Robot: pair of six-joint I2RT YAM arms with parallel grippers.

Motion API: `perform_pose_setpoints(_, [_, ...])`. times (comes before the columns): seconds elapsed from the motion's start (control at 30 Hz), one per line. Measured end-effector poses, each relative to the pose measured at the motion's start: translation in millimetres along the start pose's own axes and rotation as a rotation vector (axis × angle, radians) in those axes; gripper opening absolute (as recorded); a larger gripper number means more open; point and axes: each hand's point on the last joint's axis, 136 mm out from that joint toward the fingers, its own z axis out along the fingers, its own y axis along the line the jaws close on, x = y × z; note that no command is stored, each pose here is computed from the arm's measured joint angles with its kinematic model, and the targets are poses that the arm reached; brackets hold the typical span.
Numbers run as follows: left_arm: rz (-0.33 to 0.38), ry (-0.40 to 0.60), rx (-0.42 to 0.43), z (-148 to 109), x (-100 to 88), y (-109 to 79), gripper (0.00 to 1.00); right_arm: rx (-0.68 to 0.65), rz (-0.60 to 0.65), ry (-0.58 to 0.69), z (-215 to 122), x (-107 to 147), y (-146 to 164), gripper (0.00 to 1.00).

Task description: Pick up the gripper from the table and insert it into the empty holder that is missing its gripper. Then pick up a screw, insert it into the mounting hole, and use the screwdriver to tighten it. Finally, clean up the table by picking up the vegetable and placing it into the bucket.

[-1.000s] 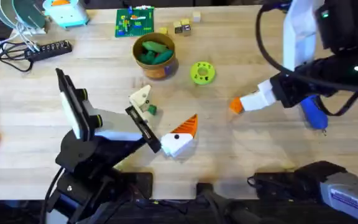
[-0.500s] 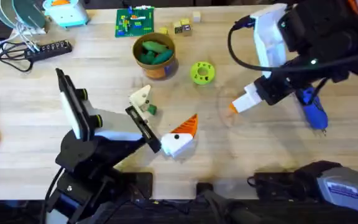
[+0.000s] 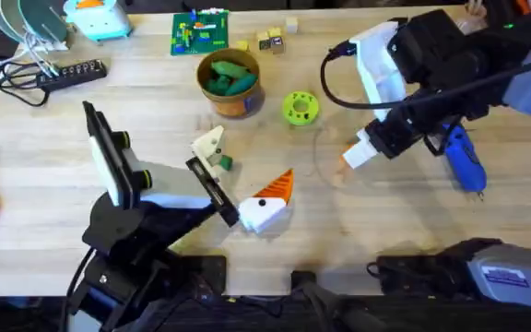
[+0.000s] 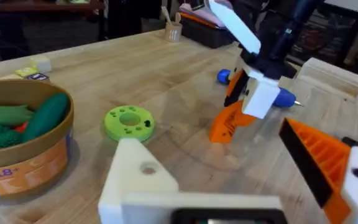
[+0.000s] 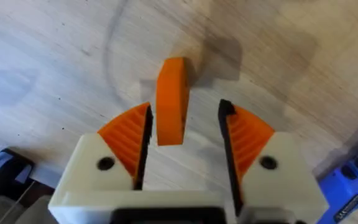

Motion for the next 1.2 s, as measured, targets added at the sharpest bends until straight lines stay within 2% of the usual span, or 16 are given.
perform_pose_setpoints(0.1, [0.0,0.0,0.0,0,0.0,0.0,0.993,0.002,-0.001,0.002,0,0,0,0.56])
perform_pose_setpoints(0.13, [0.0,0.0,0.0,0,0.0,0.0,0.993,0.003,-0.005,0.002,0,0,0,0.459])
perform_pose_setpoints(0.23, [0.0,0.0,0.0,0,0.0,0.0,0.992,0.004,-0.004,0.003,0,1,-1,0.049])
perform_pose_setpoints(0.27, [0.0,0.0,0.0,0,0.1,0.0,0.993,0.005,-0.005,0.003,0,1,-1,0.019])
perform_pose_setpoints(0.47, [0.0,0.0,0.0,0,0.1,0.0,0.993,0.003,-0.006,0.012,-2,4,0,0.012])
perform_pose_setpoints(0.6, [0.0,0.0,0.0,0,0.0,0.0,0.993,0.004,0.016,0.005,-20,9,3,0.01])
perform_pose_setpoints(0.67, [0.0,0.0,0.0,0,0.1,0.0,0.993,0.001,0.036,-0.041,-35,5,6,0.01])
perform_pose_setpoints(0.8, [0.0,0.0,0.0,0,0.0,0.0,0.993,-0.063,0.048,-0.223,-68,-15,23,0.01])
perform_pose_setpoints(0.9, [0.0,0.0,0.0,0,0.1,0.0,0.993,-0.162,0.057,-0.396,-88,-48,38,0.01])
perform_pose_setpoints(1.0, [0.0,0.0,0.001,0,0.1,-0.1,0.993,-0.327,0.059,-0.493,-98,-77,59,0.01])
perform_pose_setpoints(1.2, [0.0,0.0,0.0,0,0.1,0.0,0.994,-0.664,0.106,-0.449,-93,-99,98,0.01])
